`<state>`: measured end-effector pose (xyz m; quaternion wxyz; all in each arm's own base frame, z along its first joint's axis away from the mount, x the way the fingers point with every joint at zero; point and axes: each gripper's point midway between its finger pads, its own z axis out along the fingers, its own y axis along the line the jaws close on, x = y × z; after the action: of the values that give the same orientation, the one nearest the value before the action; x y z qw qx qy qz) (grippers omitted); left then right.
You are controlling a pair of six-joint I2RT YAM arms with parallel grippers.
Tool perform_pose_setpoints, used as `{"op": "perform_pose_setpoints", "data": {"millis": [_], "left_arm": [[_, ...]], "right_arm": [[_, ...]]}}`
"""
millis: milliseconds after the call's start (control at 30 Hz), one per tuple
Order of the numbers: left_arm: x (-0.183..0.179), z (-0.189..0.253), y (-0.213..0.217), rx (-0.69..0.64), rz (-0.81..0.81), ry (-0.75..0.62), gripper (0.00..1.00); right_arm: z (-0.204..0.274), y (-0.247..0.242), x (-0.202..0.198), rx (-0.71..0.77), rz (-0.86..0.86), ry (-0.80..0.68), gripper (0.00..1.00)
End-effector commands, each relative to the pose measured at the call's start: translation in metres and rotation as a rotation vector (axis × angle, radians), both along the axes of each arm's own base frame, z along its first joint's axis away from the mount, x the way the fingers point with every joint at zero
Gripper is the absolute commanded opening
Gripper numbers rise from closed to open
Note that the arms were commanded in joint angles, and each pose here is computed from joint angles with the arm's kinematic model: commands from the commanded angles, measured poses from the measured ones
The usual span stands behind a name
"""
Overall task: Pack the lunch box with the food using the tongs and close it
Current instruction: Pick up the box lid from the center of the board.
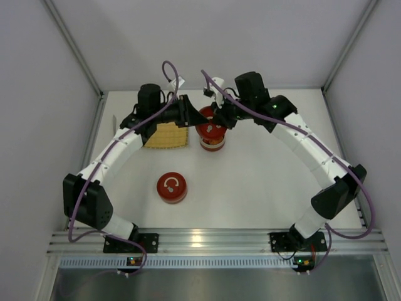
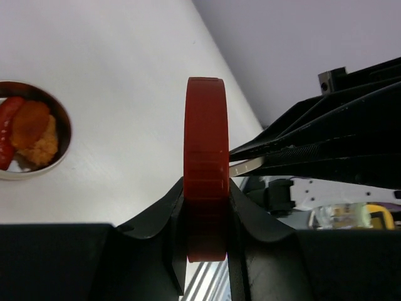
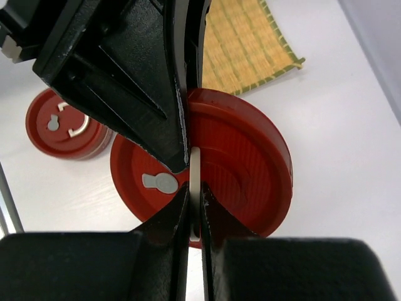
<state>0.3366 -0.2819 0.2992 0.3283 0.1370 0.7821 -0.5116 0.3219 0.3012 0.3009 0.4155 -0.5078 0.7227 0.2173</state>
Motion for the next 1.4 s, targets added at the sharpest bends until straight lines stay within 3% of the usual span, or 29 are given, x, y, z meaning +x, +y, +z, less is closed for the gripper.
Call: {"op": "perform_pose_setpoints", "data": {"millis": [0, 533, 900, 1100, 1367], "left_arm": [[0.006, 0.047, 0.008, -0.196, 0.021, -0.029, 0.00], [0.001, 0.061, 0.028, -0.402, 0.024, 0.082, 0.00], [-0.002, 0.063, 0.030, -0.440, 0.018, 0.099, 0.00], [-0.001, 0.061, 0.031, -0.446, 0.017, 0.109, 0.00], [-0.003, 0.063, 0.031, -0.452, 0.009, 0.109, 0.00]], "right_arm": [[0.053, 0.003, -0.001, 0.165, -0.026, -0.108, 0.06], [0.061, 0.005, 0.003, 0.238, -0.032, -0.099, 0.06], [0.059, 0.000, 0.005, 0.235, -0.042, -0.094, 0.10], [0.060, 0.000, 0.005, 0.243, -0.036, -0.090, 0.07], [0.057, 0.007, 0.006, 0.261, -0.022, -0.059, 0.14]]}}
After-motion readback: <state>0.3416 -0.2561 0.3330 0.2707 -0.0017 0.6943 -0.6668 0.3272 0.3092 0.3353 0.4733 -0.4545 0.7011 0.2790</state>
